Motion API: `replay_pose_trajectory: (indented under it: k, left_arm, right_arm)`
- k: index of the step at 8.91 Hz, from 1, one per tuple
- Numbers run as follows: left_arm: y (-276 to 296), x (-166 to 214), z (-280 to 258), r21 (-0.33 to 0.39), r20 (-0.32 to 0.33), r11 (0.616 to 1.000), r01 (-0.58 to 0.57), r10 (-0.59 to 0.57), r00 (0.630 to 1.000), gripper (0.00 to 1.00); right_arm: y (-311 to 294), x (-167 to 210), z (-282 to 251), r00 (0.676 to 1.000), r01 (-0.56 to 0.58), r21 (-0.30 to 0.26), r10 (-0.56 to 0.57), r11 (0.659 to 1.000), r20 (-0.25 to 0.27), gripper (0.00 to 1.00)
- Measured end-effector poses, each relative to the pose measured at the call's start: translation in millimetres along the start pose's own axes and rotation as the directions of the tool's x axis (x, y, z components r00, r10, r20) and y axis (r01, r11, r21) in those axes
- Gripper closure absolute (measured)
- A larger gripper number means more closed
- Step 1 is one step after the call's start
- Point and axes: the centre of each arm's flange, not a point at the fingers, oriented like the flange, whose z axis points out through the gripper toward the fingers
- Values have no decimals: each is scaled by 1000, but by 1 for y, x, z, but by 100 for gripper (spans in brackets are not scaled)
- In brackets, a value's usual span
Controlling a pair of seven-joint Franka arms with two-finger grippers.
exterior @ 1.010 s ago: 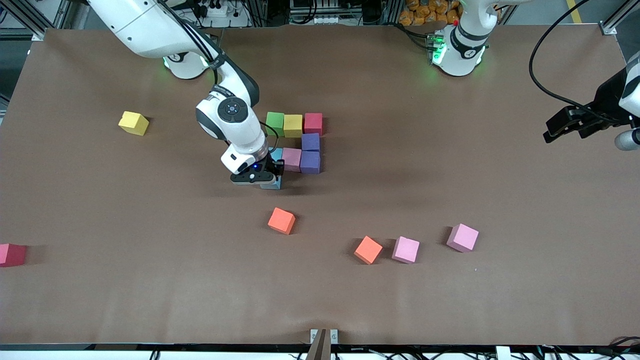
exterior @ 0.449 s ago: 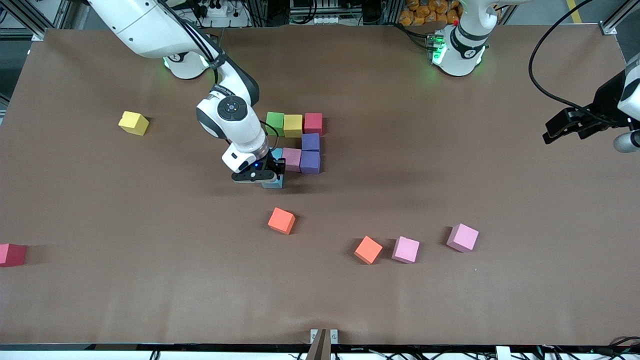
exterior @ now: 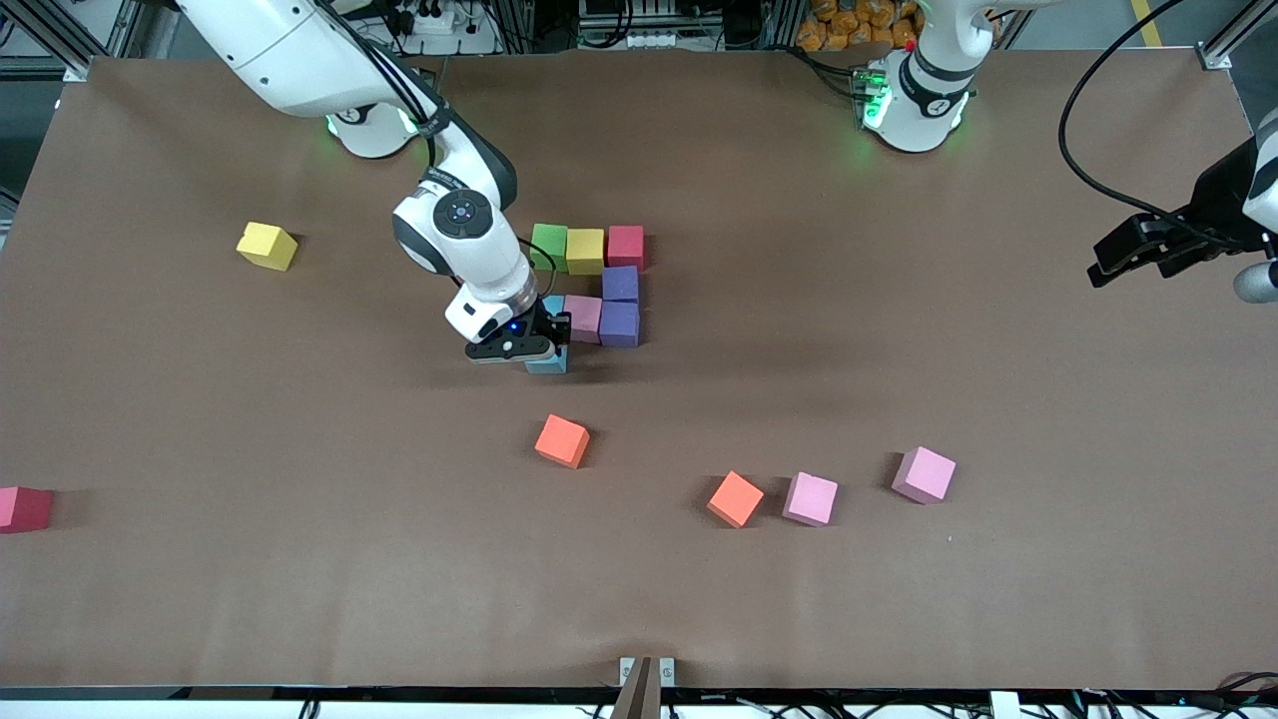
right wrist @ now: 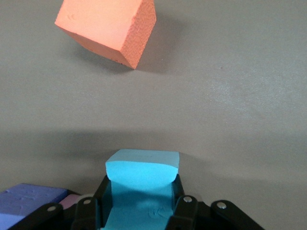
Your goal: Form number 2 with 11 blocks
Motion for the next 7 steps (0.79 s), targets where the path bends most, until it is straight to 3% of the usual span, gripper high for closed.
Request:
replay_pose_trajectory:
  k: [7]
  left_arm:
    - [-2,0,0,-4,0,1000,6,-6,1000,23]
  right_arm:
    - [0,-1,0,1000,7,-1,-7,1000,1,46]
